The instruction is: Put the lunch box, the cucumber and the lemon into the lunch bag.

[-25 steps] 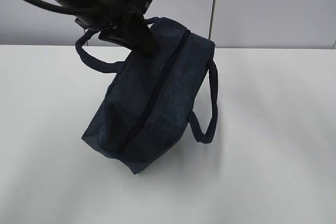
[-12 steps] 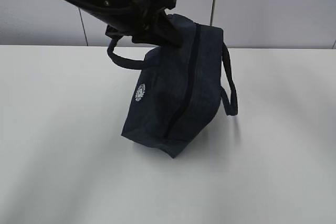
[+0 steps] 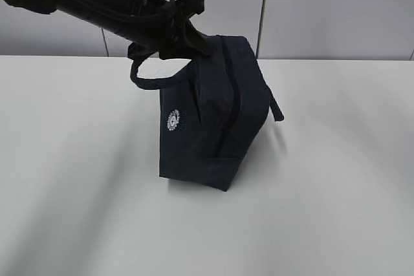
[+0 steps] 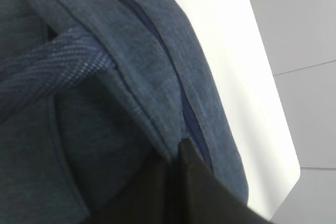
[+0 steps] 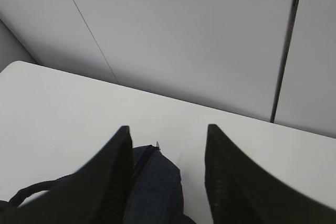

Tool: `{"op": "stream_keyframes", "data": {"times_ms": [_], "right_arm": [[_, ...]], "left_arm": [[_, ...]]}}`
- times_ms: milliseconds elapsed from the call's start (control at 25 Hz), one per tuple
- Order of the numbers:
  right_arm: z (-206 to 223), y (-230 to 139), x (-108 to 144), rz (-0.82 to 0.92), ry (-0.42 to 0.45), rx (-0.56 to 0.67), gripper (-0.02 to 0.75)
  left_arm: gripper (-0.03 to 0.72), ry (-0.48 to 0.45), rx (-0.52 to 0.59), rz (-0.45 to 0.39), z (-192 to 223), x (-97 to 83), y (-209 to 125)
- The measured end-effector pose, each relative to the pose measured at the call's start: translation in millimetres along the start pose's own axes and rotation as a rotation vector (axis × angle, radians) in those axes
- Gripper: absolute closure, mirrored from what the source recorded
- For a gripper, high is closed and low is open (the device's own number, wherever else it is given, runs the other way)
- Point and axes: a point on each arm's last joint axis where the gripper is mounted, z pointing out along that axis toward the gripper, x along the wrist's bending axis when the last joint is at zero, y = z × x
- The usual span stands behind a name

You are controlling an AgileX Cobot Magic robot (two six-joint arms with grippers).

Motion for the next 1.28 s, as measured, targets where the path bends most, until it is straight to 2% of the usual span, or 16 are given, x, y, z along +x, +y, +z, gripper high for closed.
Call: {"op": "stream_keyframes", "data": {"times_ms": [200,560,680,920,1080,1280], "right_arm": [[0,0,0,0.000,0.000,0.000,0.396],[0,0,0,0.000,0.000,0.001,0.395],[0,0,0,0.007,0.004,0.001,0.395],[0,-1,1,0.008,0.008,0.008,0.396],[0,-3,1,0.008,0.015,0.031,0.396],[-1,-4,3,0.022,0.030,0.050,0.395]], "left_arm": [[0.697,0.011,0.029,-0.020,-10,16.7,6],[0.676,0.069,0.085,0.005,-26,40.2,10],[0.601,0.085,0.098,0.016,-30,45.0,11],[0.294,0.106,0.108,0.021,-36,52.8,13],[0.247,0.137,0.109,0.052,-41,55.7,14],[0.241,0.214,0.051,0.192,-73,36.6,21]]}}
